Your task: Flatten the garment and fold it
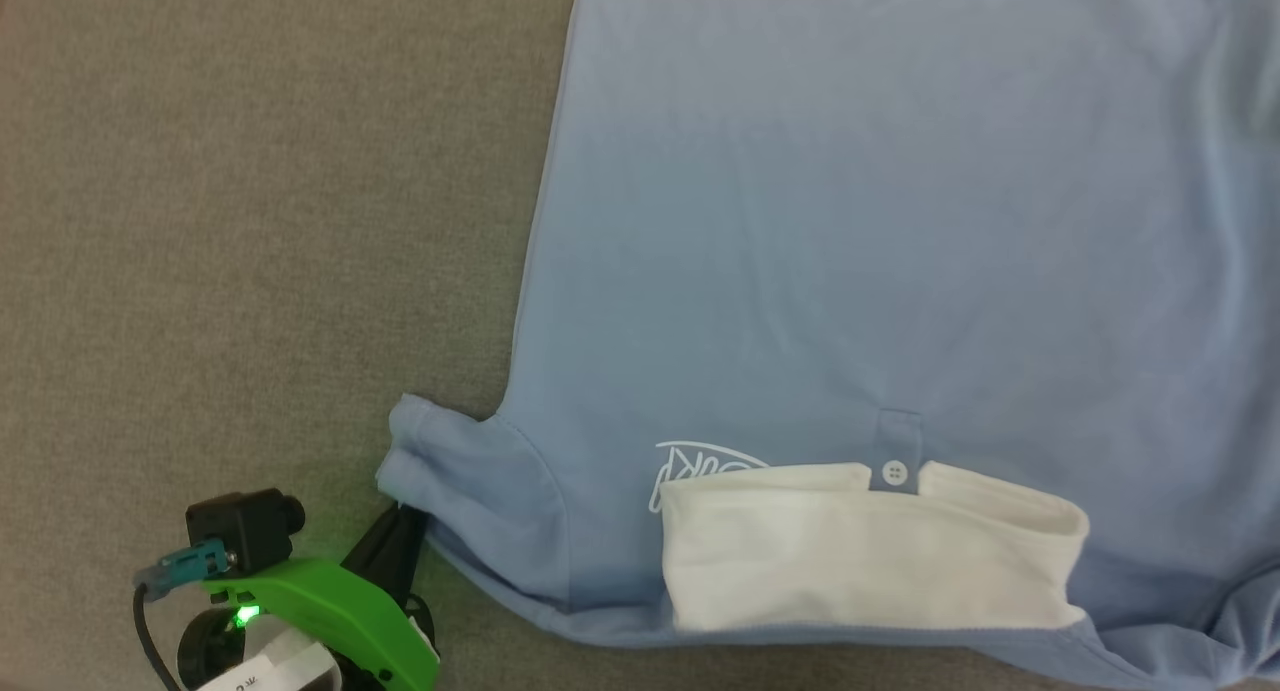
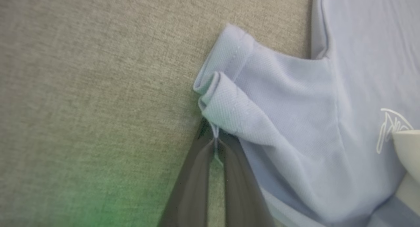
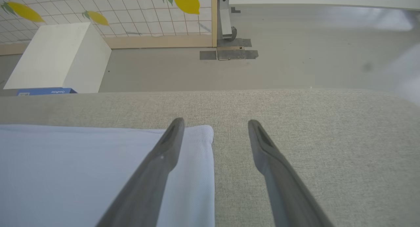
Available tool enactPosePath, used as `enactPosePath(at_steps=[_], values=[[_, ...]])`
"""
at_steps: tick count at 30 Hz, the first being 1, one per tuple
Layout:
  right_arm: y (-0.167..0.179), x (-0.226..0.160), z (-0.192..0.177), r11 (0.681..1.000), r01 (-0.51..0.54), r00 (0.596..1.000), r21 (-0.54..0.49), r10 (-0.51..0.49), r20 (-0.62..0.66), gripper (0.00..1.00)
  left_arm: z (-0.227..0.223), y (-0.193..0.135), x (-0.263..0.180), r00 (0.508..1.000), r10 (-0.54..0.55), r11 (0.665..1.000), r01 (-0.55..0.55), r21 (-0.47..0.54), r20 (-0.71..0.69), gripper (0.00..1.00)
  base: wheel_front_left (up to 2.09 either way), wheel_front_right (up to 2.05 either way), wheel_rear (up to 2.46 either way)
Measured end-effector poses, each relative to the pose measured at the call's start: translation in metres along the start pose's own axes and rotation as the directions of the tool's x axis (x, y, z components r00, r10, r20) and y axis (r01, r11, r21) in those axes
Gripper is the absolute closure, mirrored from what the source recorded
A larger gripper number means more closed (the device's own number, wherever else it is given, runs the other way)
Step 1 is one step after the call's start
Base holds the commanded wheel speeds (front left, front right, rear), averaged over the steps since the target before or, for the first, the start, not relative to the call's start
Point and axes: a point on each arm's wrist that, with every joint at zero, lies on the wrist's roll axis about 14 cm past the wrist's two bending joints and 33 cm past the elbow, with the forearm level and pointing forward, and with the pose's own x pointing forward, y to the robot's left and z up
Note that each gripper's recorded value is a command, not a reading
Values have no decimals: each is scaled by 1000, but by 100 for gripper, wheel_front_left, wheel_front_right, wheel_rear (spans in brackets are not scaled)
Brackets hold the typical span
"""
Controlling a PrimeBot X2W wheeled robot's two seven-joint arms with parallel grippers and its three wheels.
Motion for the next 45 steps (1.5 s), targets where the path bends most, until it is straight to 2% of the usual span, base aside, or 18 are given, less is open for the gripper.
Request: enactPosePath(at_steps=[5,10,11,12,13,14,15,18,20,22,24,28,32,37,41,45], values=[[9,30,-45,998,13,976,-56,-25,-216,0,-2,4,9,1000,11,1000,-11,-11,2,100,0,0,0],[21,43,-76,996,4,935,-87,-35,-354,0,-3,9,12,1000,29,999,-29,-15,1,100,0,0,0],[22,44,-76,996,6,929,-90,-39,-369,8,-4,10,12,999,32,999,-32,-17,2,100,0,0,0],[23,45,-76,996,8,924,-94,-43,-380,20,-4,10,12,999,35,999,-35,-20,4,100,0,0,0],[24,46,-76,995,8,922,-95,-44,-385,67,-4,10,13,999,35,999,-34,-21,5,100,0,0,0],[26,46,-75,995,6,921,-95,-43,-387,88,-4,10,13,999,33,999,-33,-20,5,100,0,0,0],[27,46,-75,995,5,921,-95,-41,-388,100,-4,10,13,999,34,999,-34,-21,6,100,0,0,0],[29,44,-67,995,-1,939,-101,-34,-342,100,-4,9,12,999,33,999,-33,-23,10,100,0,0,0],[29,42,-58,986,-5,966,-166,-38,-254,100,-4,9,12,999,31,999,-30,-24,14,100,0,0,0],[31,36,-45,979,-23,992,-200,-3,-129,100,-2,8,10,999,28,999,-28,-25,20,100,0,0,0],[34,28,-30,976,-38,999,-216,40,6,100,-2,8,8,999,26,999,-25,-26,26,100,0,0,0],[28,1,-17,982,-52,973,-183,91,210,100,2,6,3,999,21,999,-20,-26,43,100,0,0,0],[13,-35,-23,989,-44,952,-143,85,296,100,5,5,-5,999,20,1000,-19,-17,46,100,0,0,0],[-18,-84,-57,994,9,973,-110,17,232,100,0,11,-25,999,39,999,-38,-8,37,100,0,0,0],[-55,-127,-93,993,91,991,-68,-84,105,100,-4,11,-38,999,37,999,-38,2,30,100,0,0,0],[-83,-167,-137,985,172,984,0,-172,-55,100,-3,2,-42,999,6,1000,-7,16,31,100,0,0,0]])
